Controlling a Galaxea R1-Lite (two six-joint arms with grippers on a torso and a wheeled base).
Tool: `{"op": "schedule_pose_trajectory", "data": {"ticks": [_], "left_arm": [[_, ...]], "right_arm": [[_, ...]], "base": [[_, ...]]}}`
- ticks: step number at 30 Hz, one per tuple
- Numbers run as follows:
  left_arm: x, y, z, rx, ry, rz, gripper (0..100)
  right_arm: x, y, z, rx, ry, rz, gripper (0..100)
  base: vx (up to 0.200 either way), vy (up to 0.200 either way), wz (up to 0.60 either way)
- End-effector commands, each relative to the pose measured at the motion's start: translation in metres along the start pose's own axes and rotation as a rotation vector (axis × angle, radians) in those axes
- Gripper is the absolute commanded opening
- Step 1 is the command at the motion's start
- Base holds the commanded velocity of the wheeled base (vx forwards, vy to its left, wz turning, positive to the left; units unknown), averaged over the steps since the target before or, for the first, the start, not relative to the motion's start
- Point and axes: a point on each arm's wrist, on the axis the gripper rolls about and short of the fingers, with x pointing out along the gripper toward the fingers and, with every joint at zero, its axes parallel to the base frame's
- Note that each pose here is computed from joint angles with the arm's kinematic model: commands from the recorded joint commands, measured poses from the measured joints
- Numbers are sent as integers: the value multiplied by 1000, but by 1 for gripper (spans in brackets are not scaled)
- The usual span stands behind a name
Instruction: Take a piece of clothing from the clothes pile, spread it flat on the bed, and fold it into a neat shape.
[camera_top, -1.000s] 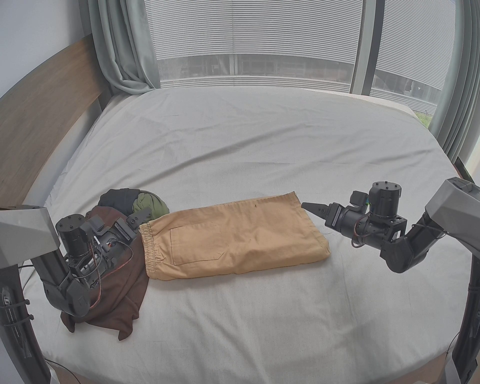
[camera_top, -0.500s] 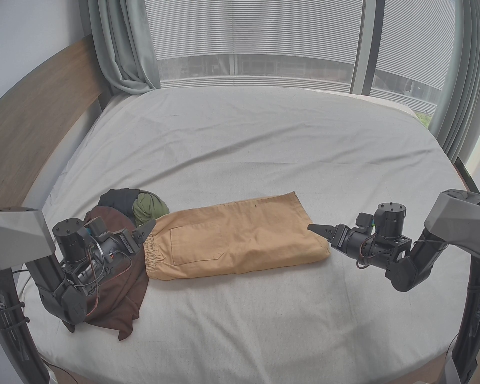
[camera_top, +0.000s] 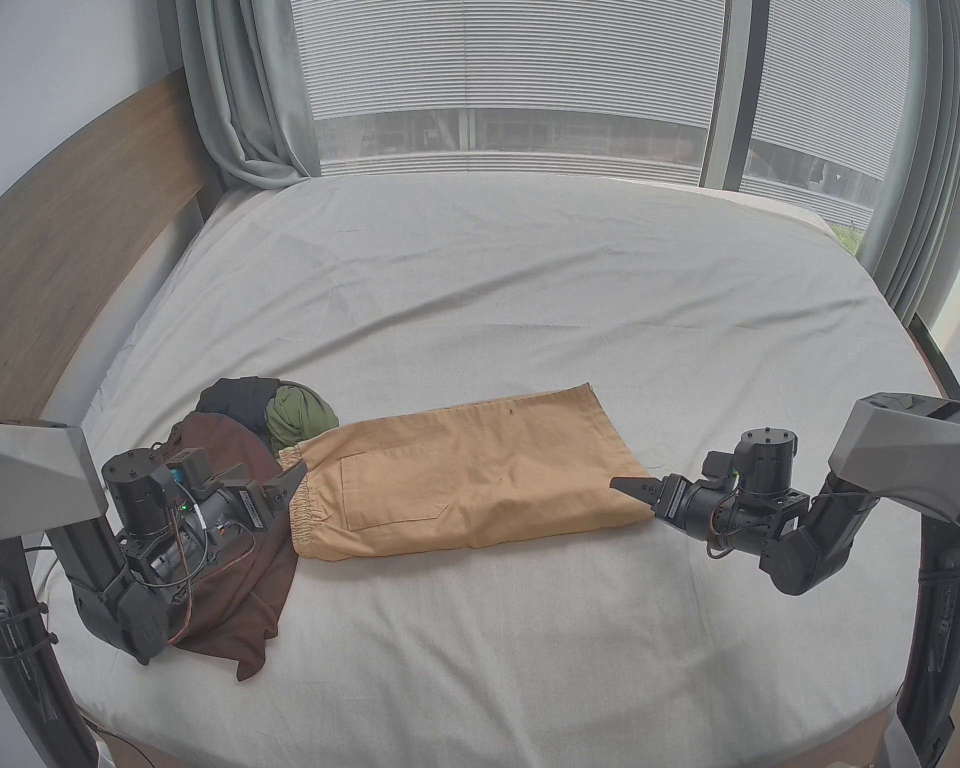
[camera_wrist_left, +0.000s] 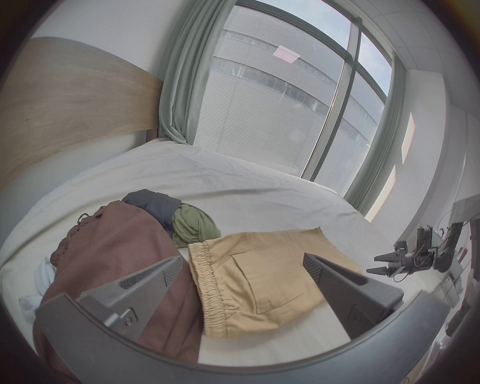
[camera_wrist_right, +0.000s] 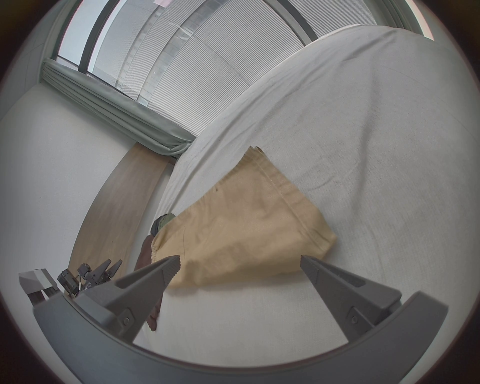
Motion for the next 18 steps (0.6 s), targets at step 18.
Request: {"op": "schedule_pose_trajectory", "data": {"ticks": [18], "left_arm": [[-6, 3, -6, 16, 31, 14, 100]], "right_arm": [[41, -22, -31, 11, 54, -54, 100]], "base": [[0, 0, 0]]}}
